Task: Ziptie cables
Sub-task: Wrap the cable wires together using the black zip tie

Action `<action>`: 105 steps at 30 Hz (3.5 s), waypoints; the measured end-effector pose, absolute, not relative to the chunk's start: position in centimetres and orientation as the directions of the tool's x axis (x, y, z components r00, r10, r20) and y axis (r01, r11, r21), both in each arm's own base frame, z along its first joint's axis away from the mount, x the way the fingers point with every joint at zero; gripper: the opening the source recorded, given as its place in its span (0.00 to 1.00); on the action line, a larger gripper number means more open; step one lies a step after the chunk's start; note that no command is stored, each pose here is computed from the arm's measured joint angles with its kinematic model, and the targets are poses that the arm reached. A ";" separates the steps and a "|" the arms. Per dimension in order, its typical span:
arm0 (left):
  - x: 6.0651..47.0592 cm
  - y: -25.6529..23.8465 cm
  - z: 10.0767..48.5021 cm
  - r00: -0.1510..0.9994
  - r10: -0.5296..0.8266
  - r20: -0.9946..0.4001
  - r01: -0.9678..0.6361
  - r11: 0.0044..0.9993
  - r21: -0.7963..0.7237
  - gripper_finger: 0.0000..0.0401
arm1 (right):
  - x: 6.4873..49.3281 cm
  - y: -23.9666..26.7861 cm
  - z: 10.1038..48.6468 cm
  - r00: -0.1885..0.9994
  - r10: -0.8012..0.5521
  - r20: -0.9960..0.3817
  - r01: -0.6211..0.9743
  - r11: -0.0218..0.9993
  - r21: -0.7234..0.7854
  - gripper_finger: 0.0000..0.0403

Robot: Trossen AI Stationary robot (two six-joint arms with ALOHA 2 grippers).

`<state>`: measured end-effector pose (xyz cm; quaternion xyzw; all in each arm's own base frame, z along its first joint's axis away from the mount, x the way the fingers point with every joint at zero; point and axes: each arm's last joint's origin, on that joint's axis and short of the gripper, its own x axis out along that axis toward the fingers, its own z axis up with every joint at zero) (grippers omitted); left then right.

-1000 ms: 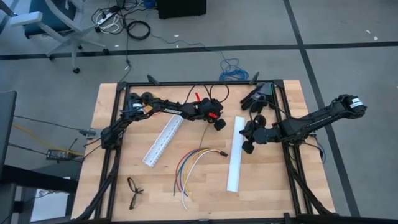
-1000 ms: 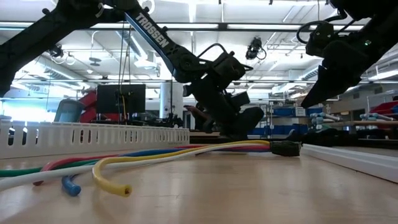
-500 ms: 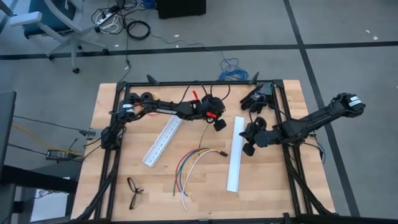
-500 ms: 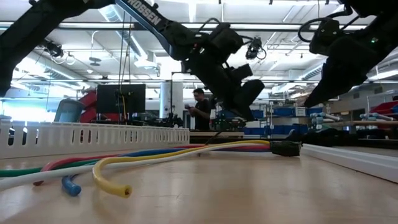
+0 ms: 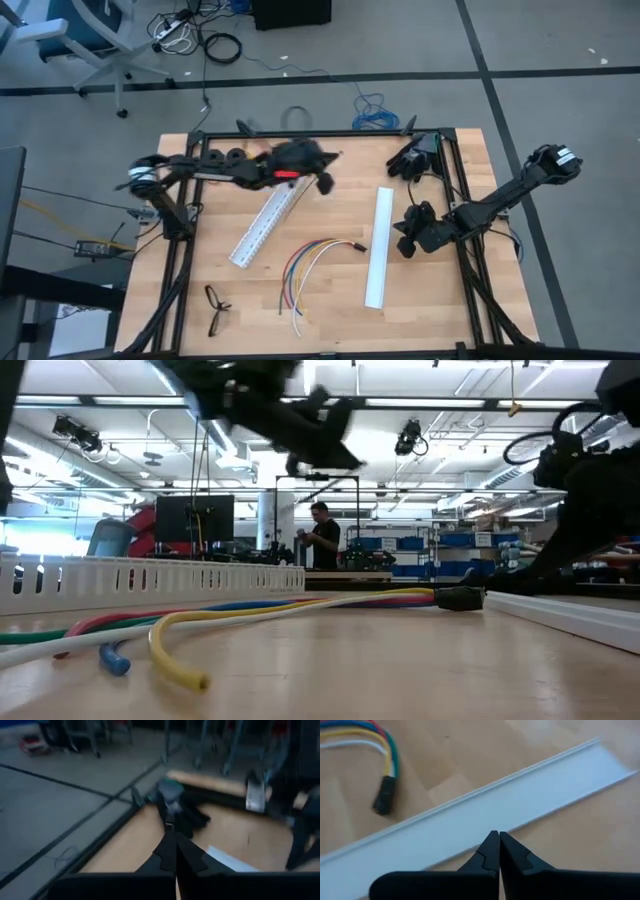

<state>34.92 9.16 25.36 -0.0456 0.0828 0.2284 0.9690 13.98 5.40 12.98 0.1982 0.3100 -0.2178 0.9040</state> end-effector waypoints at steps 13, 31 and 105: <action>28.8 5.8 20.9 0.865 0.411 0.287 -0.254 0.853 -0.457 0.00 | 16.5 5.2 15.9 0.922 -0.232 -0.309 0.326 0.897 0.299 0.00; 35.2 6.1 20.4 0.856 0.402 0.324 -0.159 0.802 -0.575 0.00 | 17.9 2.2 17.4 0.944 -0.277 -0.181 0.320 0.905 0.279 0.00; 39.5 7.6 17.0 0.938 0.074 0.340 0.106 0.870 -0.482 0.18 | 23.9 -4.9 18.9 0.985 -0.174 0.012 0.168 0.966 0.197 0.00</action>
